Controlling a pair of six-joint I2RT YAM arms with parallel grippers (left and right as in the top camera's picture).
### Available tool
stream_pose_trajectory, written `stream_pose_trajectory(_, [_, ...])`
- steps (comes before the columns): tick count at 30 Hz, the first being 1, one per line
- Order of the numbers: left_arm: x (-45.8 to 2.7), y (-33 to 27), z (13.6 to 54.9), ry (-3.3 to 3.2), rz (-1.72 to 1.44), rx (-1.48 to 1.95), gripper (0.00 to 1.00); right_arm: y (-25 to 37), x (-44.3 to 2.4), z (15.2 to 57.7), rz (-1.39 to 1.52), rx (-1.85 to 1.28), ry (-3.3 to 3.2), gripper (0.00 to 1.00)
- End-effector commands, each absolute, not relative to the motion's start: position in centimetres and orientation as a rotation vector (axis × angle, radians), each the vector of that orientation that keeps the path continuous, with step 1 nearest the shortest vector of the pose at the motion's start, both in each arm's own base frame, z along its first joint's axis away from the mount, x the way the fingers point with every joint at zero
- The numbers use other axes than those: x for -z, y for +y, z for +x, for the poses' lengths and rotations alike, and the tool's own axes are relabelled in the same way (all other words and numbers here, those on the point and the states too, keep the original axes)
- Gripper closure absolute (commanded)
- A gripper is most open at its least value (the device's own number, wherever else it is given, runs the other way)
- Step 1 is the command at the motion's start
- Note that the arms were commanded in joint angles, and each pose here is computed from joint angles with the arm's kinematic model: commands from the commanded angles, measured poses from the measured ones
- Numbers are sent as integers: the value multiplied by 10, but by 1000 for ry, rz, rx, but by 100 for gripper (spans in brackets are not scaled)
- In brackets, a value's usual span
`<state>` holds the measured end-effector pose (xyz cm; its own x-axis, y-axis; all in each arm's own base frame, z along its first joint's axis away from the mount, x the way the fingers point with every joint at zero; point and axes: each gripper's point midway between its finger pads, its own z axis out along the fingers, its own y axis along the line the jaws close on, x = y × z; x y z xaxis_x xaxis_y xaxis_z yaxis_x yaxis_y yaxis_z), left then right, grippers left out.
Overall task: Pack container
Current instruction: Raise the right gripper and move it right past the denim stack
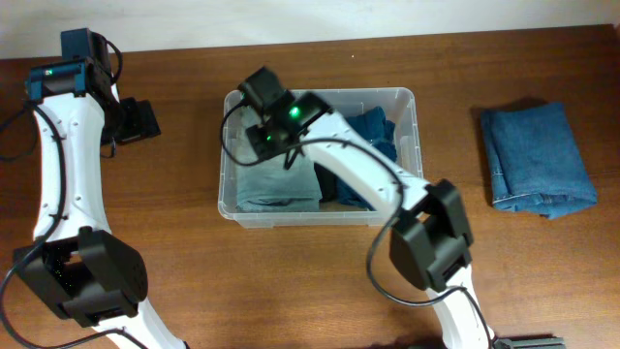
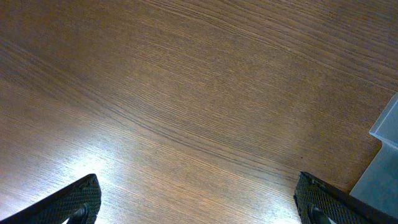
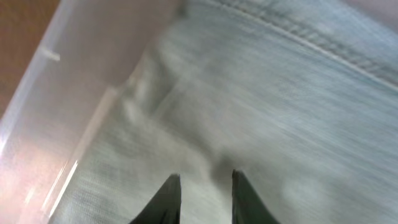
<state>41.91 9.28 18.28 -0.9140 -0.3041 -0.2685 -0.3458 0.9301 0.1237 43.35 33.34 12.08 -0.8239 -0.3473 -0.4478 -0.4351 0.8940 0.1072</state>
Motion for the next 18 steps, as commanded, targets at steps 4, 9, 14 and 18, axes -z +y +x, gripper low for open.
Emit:
stream_pose_trajectory(4, [-197,93,419,2805,-480,-254,1,239,-257,450,-341,-269,2531,80])
stream_pose_trajectory(9, [-197,93,419,2805,-480,-254,1,145,-280,449,-125,-182,2587,80])
stream_pose_trajectory(14, [-197,93,419,2805,-480,-254,1,37,-275,444,174,-82,2664,80])
stream_pose_trajectory(18, [-197,93,419,2805,-480,-254,0,-43,-265,433,426,-18,2696,76])
